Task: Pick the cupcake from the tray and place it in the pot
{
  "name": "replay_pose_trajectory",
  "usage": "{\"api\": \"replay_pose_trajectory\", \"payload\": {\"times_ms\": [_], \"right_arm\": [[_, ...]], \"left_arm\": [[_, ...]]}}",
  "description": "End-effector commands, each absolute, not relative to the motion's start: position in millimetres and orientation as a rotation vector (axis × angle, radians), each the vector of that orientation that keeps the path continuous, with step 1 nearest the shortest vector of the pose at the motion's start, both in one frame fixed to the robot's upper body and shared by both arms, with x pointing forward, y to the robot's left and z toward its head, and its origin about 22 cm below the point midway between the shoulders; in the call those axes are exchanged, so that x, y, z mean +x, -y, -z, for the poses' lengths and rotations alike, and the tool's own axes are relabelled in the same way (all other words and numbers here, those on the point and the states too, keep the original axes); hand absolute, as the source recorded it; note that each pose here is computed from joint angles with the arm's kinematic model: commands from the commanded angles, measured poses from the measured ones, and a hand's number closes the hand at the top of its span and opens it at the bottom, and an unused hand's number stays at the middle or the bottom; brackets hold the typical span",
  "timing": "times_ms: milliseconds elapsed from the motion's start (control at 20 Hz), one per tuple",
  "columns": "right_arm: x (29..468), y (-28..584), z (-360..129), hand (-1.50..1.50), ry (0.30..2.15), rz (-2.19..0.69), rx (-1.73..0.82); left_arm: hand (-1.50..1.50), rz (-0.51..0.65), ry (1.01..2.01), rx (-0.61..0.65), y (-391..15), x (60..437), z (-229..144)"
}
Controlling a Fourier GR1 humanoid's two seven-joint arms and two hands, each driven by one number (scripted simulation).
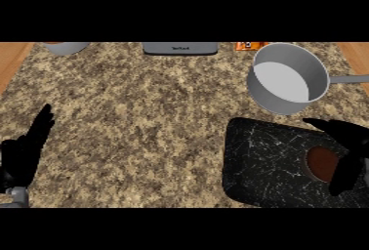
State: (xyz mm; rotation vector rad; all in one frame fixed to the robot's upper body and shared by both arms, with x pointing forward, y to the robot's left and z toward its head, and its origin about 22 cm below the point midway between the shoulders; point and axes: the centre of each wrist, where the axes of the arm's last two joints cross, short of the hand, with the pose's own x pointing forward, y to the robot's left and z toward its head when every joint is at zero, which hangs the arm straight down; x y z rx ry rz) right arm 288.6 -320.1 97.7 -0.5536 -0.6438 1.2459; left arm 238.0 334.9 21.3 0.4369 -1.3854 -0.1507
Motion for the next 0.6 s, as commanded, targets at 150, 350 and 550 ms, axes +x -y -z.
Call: {"api": "replay_pose_trajectory", "payload": {"times_ms": [150,350,550], "right_arm": [[270,311,-65,-1.5,0.625,-1.253,-0.573],[292,327,-51,-1.5,0.615,-1.239,-0.561],[280,329,-44,-1.5,0.613,-1.236,-0.555]], "left_arm": [[0.0,0.15,1.386,0.438,-334,238,-22],[0.0,0.16,1.381,0.433,-321,243,-24],[0.0,0.152,1.396,0.441,-339,224,-18]]}}
